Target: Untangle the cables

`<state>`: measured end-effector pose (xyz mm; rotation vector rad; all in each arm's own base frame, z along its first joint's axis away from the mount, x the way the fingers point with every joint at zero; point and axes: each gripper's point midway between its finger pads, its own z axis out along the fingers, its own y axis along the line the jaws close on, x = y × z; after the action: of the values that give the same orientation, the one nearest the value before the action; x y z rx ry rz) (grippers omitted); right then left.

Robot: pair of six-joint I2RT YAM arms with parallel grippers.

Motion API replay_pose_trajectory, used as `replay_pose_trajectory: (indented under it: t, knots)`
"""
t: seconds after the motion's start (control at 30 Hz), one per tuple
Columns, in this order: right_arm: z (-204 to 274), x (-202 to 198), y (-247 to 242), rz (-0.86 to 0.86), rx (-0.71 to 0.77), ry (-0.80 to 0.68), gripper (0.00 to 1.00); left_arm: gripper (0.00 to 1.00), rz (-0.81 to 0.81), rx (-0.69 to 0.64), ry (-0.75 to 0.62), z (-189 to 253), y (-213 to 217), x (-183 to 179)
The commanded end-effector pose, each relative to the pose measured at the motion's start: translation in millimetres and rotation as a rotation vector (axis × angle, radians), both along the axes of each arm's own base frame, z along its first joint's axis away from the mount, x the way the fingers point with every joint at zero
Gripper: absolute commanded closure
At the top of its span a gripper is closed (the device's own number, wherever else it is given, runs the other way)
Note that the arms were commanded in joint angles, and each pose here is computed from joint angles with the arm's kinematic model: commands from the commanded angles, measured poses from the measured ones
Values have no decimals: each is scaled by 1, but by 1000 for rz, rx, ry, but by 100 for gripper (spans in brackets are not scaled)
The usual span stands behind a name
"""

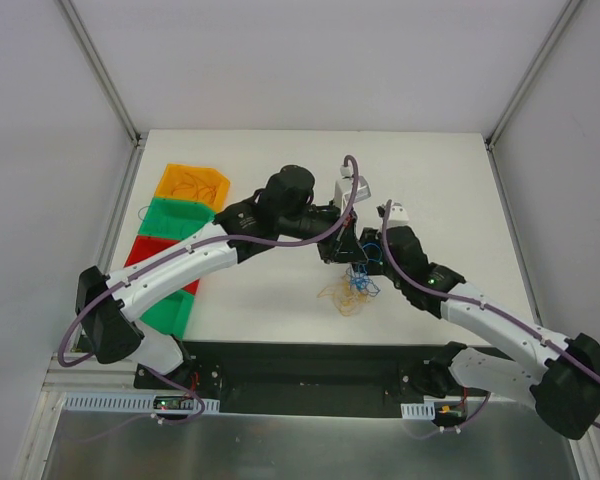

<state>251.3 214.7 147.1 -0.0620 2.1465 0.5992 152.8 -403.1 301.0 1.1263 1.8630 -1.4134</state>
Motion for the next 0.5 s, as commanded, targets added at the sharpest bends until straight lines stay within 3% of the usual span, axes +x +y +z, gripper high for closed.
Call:
replay_pose_trajectory:
  t: [0.0,0.2,0.3,0.47]
  knots:
    - [-11,-1,-18,-56,-81,10,63,100,18,-65,-121,24,6,2]
    - [-24,-37,-70,-147,-171,82,62,100,104,-18,-133,11,6,18]
    - [-17,-54,-83,-158,-111,63,61,100,122,-9,-118,9,6,20]
    - [-5,-74,-58,5,71,2,45,100,140,-5,-118,9,6,22]
